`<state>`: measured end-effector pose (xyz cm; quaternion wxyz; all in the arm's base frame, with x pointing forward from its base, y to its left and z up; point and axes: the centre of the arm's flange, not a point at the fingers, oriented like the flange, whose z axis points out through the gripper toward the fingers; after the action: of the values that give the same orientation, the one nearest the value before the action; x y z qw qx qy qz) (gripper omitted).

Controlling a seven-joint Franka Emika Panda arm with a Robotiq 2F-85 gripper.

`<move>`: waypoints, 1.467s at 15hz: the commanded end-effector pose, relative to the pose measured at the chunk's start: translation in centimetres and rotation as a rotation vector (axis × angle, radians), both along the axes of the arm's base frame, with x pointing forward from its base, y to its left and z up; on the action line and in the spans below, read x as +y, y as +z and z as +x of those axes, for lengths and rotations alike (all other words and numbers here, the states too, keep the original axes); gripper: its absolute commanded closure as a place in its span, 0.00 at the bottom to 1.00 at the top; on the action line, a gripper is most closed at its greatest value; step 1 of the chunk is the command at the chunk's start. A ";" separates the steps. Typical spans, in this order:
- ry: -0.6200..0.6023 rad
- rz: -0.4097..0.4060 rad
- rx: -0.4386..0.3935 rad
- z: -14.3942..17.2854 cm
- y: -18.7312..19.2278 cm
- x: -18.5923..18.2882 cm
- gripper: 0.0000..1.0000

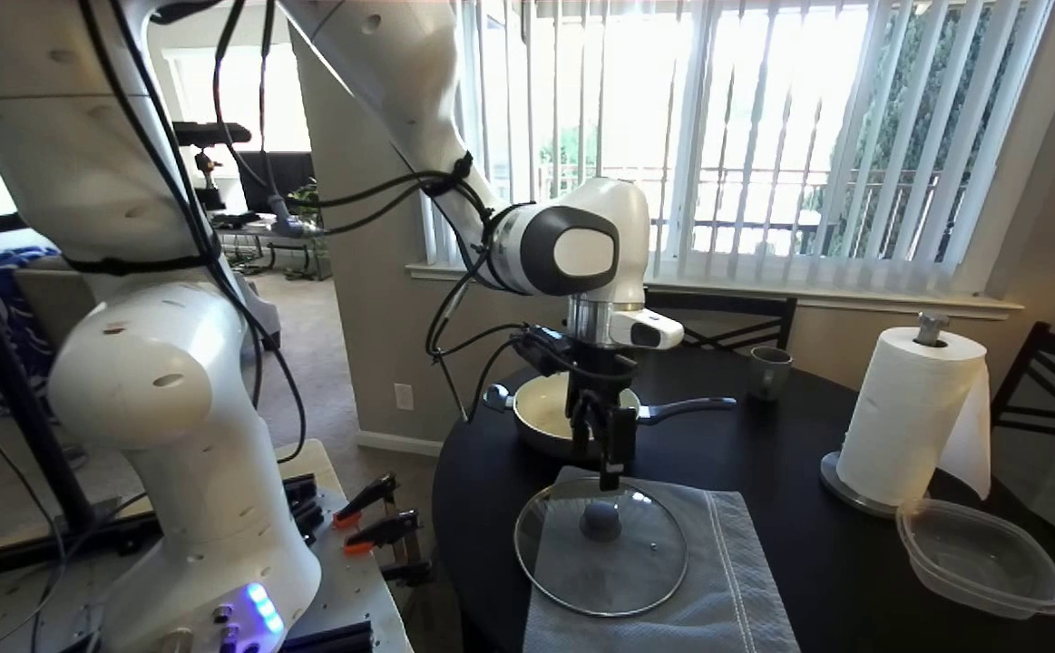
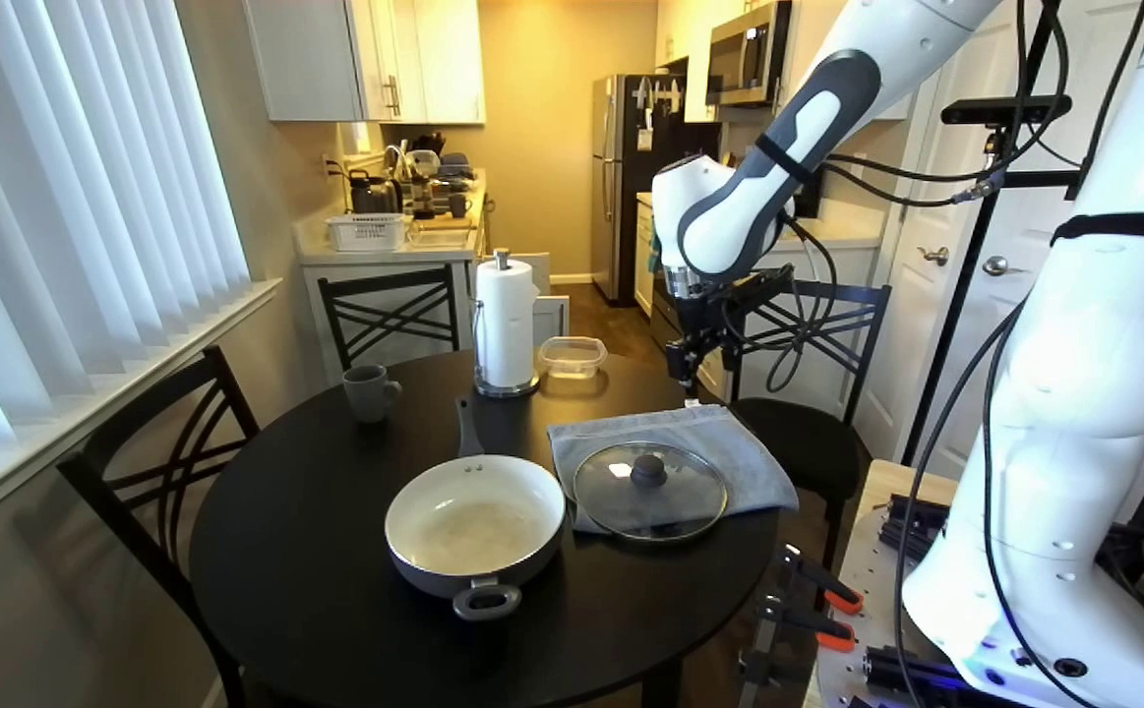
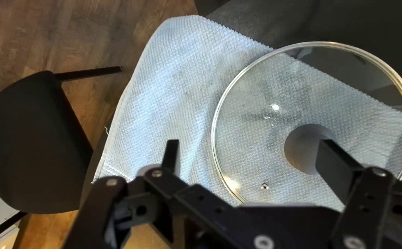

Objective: Put the lid on the pot

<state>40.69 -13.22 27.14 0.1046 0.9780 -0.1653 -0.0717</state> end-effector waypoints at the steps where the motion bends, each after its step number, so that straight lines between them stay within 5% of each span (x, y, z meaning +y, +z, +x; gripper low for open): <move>1: 0.000 -0.001 0.004 0.2 -0.2 0.0 0.00; 5: -0.001 -0.002 0.004 0.4 -0.2 -0.1 0.00; 9: 0.040 -0.037 0.040 1.0 -3.8 0.6 0.00; 15: 0.137 0.028 0.038 0.8 -9.0 3.6 0.00; 22: 0.197 0.082 -0.064 1.3 -12.9 5.2 0.00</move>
<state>42.09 -8.07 15.90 0.0870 0.9914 -0.0769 -0.0600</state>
